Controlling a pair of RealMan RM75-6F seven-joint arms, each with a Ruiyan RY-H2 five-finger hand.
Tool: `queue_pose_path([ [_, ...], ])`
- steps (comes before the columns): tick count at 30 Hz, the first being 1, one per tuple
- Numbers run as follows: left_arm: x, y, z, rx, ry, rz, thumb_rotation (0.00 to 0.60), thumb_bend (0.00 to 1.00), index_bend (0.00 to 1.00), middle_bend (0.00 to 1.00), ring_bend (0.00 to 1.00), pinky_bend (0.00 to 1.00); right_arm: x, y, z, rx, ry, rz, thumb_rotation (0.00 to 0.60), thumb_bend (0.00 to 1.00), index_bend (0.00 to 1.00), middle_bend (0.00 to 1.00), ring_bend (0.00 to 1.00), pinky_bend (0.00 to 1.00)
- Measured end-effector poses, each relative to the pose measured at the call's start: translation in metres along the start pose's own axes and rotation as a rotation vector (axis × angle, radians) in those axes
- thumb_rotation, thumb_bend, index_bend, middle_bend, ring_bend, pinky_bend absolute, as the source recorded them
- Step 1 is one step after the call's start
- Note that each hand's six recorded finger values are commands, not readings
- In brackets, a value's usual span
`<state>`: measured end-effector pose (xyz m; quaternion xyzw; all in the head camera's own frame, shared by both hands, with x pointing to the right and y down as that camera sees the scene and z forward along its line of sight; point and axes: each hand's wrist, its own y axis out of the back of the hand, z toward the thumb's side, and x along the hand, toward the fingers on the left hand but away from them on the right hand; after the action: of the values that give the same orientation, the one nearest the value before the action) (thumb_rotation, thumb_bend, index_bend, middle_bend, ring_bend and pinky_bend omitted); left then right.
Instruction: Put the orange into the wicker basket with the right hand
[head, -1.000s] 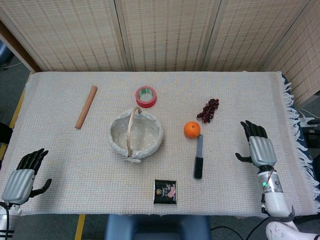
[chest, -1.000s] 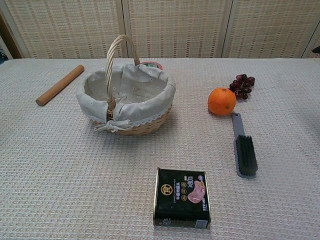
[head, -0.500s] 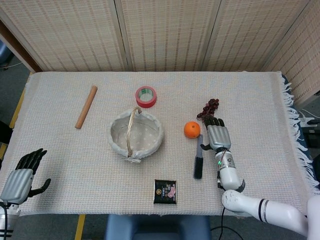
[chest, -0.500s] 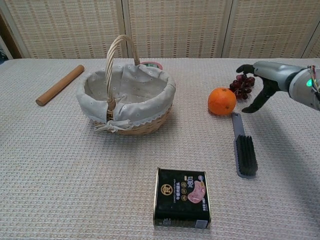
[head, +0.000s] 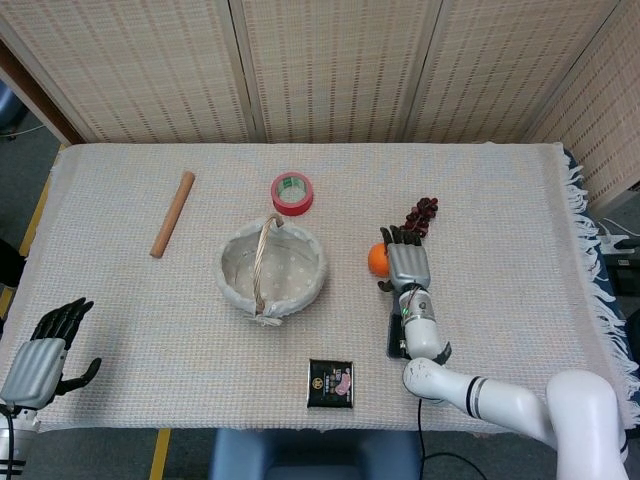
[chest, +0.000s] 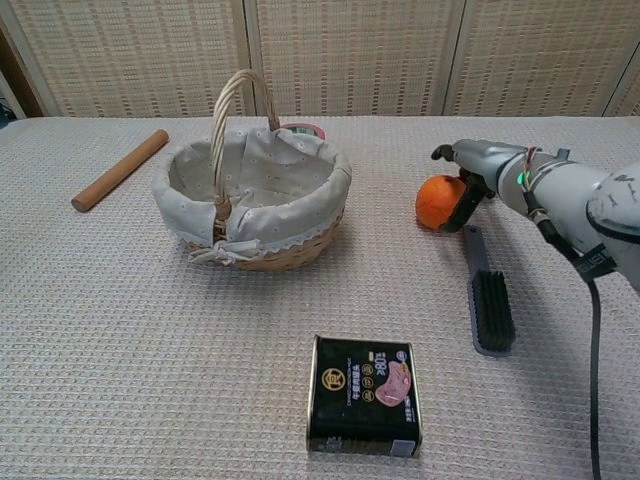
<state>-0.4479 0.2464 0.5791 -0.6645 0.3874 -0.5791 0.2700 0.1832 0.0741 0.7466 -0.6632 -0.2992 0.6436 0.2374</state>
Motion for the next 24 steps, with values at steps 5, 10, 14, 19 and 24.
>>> queue_pose_path([
  [5, 0.000, 0.000, -0.001, -0.004, 0.003, -0.002, 0.600, 0.35, 0.00, 0.00, 0.00, 0.06, -0.007, -0.010, 0.007, -0.002, -0.003, 0.009, 0.600, 0.12, 0.02, 0.00, 0.00, 0.05],
  [10, 0.000, 0.000, 0.000, -0.008, 0.001, -0.003, 0.600, 0.35, 0.00, 0.00, 0.00, 0.06, -0.014, -0.017, 0.009, 0.003, -0.009, 0.004, 0.600, 0.19, 0.10, 0.24, 0.22, 0.34],
  [14, 0.000, 0.000, 0.000, -0.010, 0.002, -0.003, 0.600, 0.35, 0.00, 0.00, 0.00, 0.06, -0.015, -0.019, 0.016, -0.005, 0.016, -0.012, 0.600, 0.27, 0.13, 0.52, 0.55, 0.64],
  [19, -0.001, 0.001, 0.000, -0.014, 0.002, -0.001, 0.600, 0.35, 0.00, 0.00, 0.00, 0.06, -0.011, -0.016, 0.024, -0.031, 0.063, -0.052, 0.600, 0.29, 0.16, 0.62, 0.67, 0.74],
  [24, -0.001, 0.000, 0.000, -0.016, 0.004, -0.002, 0.600, 0.35, 0.00, 0.00, 0.00, 0.06, -0.003, -0.005, 0.028, -0.083, 0.100, -0.088, 0.600, 0.29, 0.19, 0.63, 0.67, 0.74],
])
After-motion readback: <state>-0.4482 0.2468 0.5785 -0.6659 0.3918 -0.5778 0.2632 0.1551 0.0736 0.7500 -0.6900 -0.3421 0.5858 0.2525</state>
